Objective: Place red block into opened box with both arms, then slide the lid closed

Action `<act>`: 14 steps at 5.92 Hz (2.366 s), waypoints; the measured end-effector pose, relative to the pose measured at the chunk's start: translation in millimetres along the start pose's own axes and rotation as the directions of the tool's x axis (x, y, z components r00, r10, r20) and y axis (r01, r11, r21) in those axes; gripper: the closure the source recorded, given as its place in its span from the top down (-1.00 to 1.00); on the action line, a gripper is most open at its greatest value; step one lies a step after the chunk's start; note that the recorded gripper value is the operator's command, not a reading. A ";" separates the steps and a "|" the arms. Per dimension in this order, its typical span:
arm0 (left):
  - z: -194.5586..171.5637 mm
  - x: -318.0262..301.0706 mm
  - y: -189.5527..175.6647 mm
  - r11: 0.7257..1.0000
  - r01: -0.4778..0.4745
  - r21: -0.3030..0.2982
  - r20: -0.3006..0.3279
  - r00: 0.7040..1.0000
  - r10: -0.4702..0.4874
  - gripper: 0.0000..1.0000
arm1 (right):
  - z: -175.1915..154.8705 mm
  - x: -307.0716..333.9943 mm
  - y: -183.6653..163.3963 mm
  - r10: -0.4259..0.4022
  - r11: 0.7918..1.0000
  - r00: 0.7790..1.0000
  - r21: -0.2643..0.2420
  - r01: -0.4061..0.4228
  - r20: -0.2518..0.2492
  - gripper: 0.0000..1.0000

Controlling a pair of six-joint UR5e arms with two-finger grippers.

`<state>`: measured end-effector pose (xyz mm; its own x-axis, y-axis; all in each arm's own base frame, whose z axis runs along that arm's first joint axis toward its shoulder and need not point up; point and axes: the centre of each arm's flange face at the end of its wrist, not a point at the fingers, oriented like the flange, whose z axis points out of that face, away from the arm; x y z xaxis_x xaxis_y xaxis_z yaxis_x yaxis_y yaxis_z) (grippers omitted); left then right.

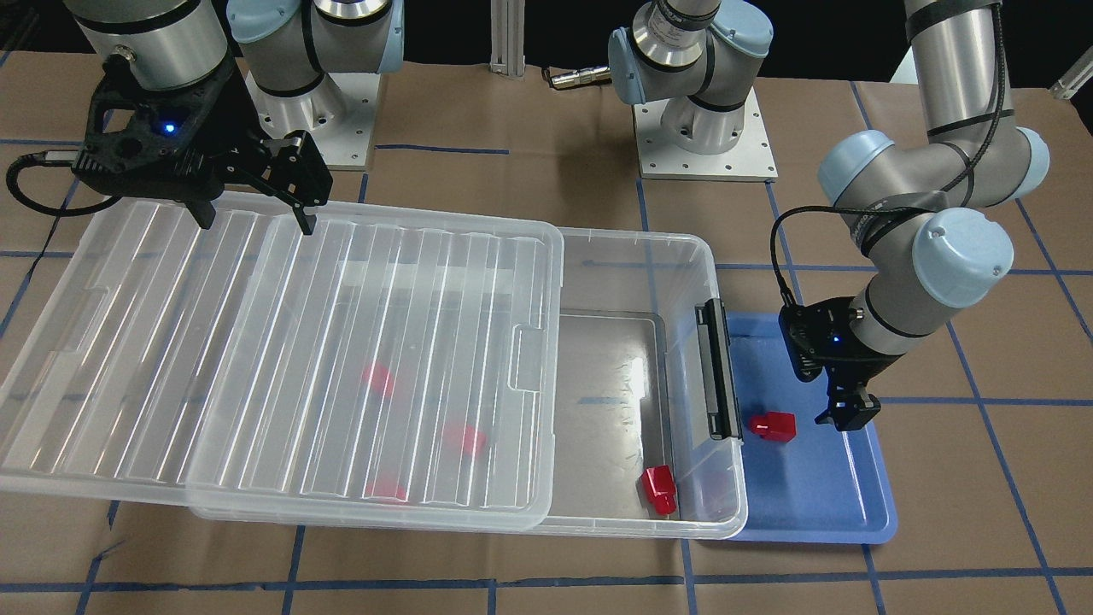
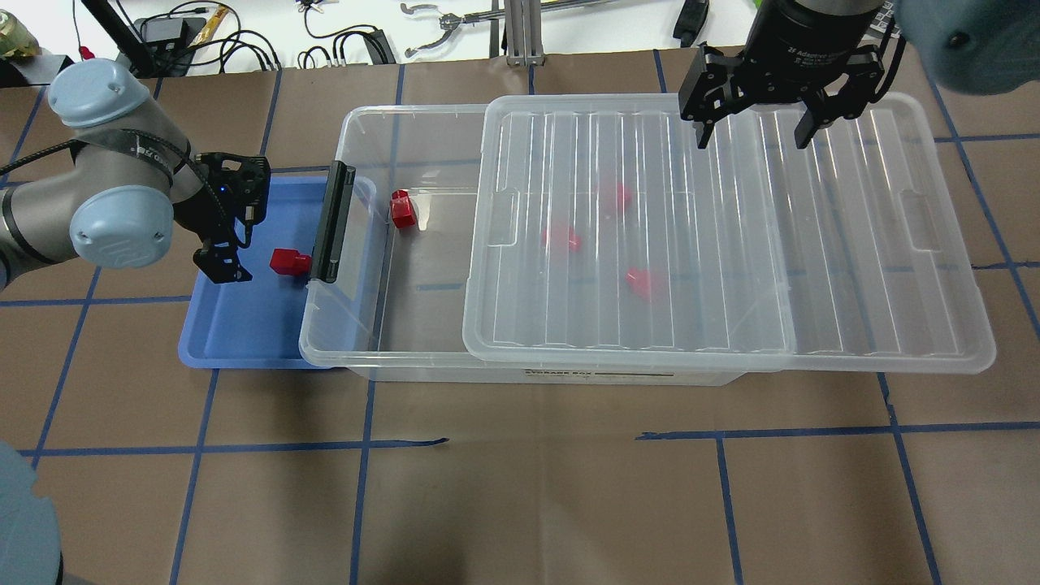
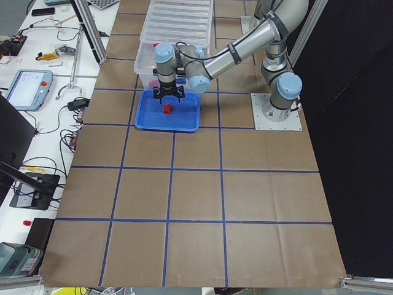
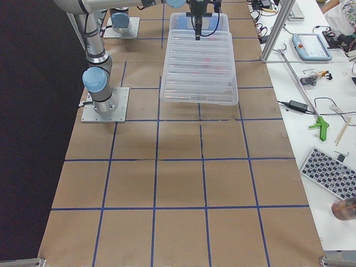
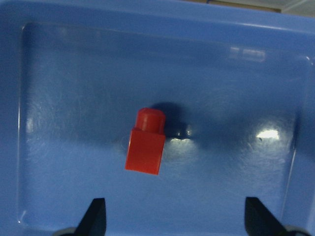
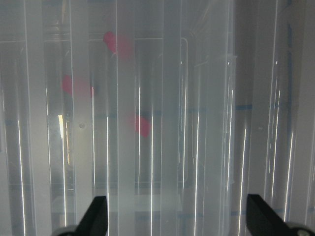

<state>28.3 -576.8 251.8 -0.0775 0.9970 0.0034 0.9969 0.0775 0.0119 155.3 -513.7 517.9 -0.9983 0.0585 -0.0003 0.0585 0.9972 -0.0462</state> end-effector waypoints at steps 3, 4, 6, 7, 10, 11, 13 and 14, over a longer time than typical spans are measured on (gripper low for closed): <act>39.8 -13.1 -4.5 1.000 -0.014 0.015 -0.016 1.000 0.014 0.96 | 1.8 21.0 -5.5 0.039 0.999 0.999 -0.012 -0.039 0.004 1.00; 49.6 -15.1 -5.4 1.000 -0.019 0.018 -0.020 1.000 0.020 0.94 | -1.1 21.5 -5.7 0.040 0.999 0.999 -0.005 -0.040 0.007 1.00; 63.3 -16.6 -8.0 0.999 -0.028 0.024 -0.034 0.999 0.029 0.10 | -8.5 15.8 -3.9 0.032 0.999 0.999 0.013 -0.032 0.019 1.00; 65.2 -16.6 -9.0 0.999 -0.031 0.024 -0.036 0.999 0.031 -0.53 | -9.5 12.2 -2.6 0.027 1.000 0.999 0.015 -0.027 0.021 1.00; 59.8 -18.6 -10.0 0.999 -0.035 0.018 -0.026 0.999 0.035 -0.96 | -5.1 3.1 -2.8 0.010 1.000 1.000 0.008 -0.011 0.020 1.00; 50.5 -18.7 -11.8 0.999 -0.040 0.012 -0.016 0.999 0.040 -0.96 | -3.0 3.1 -3.7 0.008 1.000 1.000 0.005 -0.008 0.020 1.00; 4.8 -13.0 -15.8 0.999 -0.050 0.004 0.006 0.999 0.050 -0.96 | -0.9 3.8 -4.1 0.008 1.000 1.000 0.002 -0.008 0.020 1.00; -30.8 -7.3 -16.7 0.999 -0.050 0.008 -0.013 0.999 0.050 -0.96 | -0.2 3.9 -4.1 0.009 1.000 1.000 0.000 -0.009 0.019 1.00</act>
<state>11.9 -585.5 282.3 -0.0274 0.9995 0.0173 0.9996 0.0273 0.0038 151.1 -517.5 518.3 -0.9976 0.0663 -0.0201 0.0672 0.9967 -0.0463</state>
